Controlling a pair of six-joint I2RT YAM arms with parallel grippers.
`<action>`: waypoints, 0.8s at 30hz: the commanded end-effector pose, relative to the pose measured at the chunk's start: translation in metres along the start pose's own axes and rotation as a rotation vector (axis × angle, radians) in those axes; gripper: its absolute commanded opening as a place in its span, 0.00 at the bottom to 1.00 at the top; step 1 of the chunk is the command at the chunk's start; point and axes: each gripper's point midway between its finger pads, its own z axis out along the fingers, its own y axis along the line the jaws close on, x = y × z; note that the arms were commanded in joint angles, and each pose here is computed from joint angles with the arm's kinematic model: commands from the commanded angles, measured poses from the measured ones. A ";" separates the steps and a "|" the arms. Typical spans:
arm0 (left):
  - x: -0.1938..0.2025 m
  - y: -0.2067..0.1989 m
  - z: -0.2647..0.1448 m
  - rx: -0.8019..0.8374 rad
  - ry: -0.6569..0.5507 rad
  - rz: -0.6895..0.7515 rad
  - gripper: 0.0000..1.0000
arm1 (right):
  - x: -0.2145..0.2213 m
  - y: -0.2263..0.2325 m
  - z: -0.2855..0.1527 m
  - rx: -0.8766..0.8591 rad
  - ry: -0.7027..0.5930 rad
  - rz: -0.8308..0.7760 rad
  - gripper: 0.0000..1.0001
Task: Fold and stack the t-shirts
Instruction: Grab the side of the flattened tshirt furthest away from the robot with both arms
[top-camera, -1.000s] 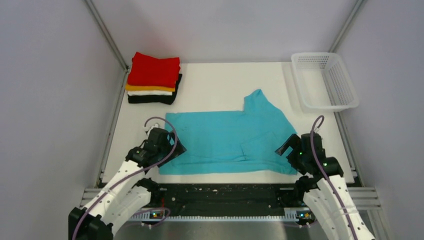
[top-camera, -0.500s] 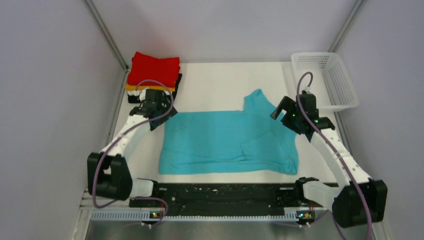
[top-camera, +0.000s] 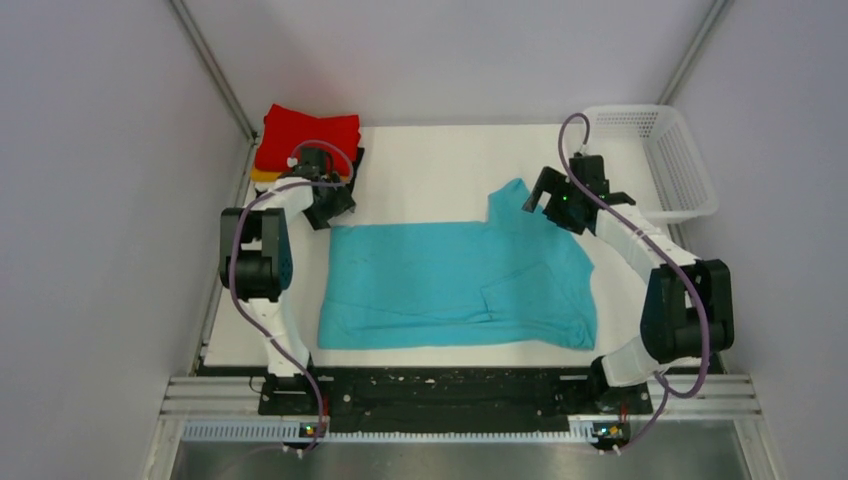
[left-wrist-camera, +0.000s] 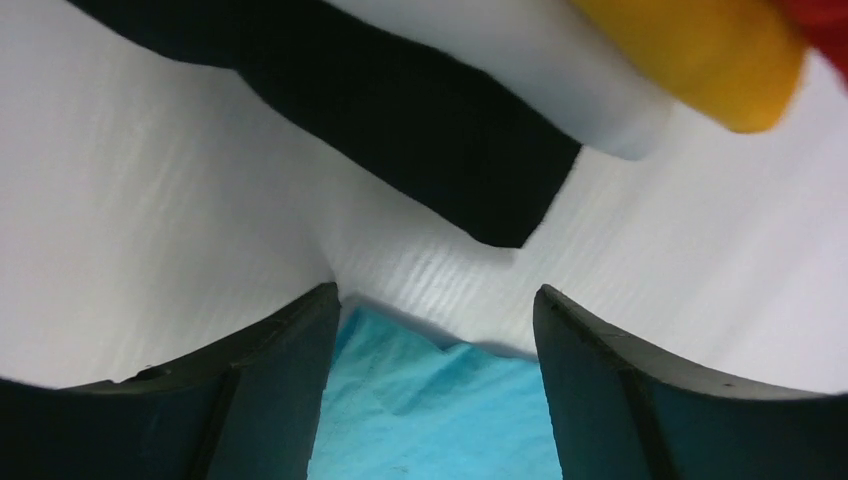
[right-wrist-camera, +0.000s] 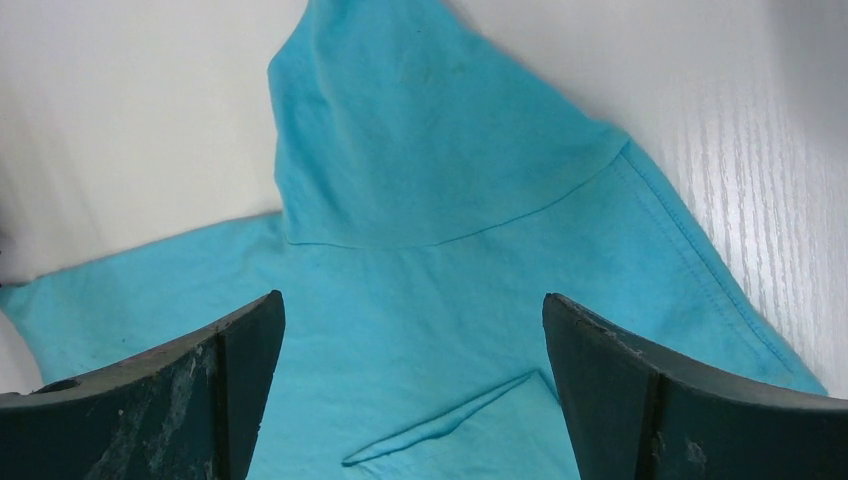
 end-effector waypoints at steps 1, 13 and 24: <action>0.025 -0.002 0.005 0.036 0.103 0.035 0.76 | -0.027 0.023 0.003 -0.061 -0.056 -0.036 0.99; 0.055 0.029 -0.013 -0.118 0.144 0.129 0.72 | -0.026 0.022 0.002 -0.062 -0.053 -0.042 0.99; 0.055 0.023 -0.009 -0.081 0.144 0.152 0.29 | -0.038 0.025 0.018 -0.056 -0.068 -0.098 0.98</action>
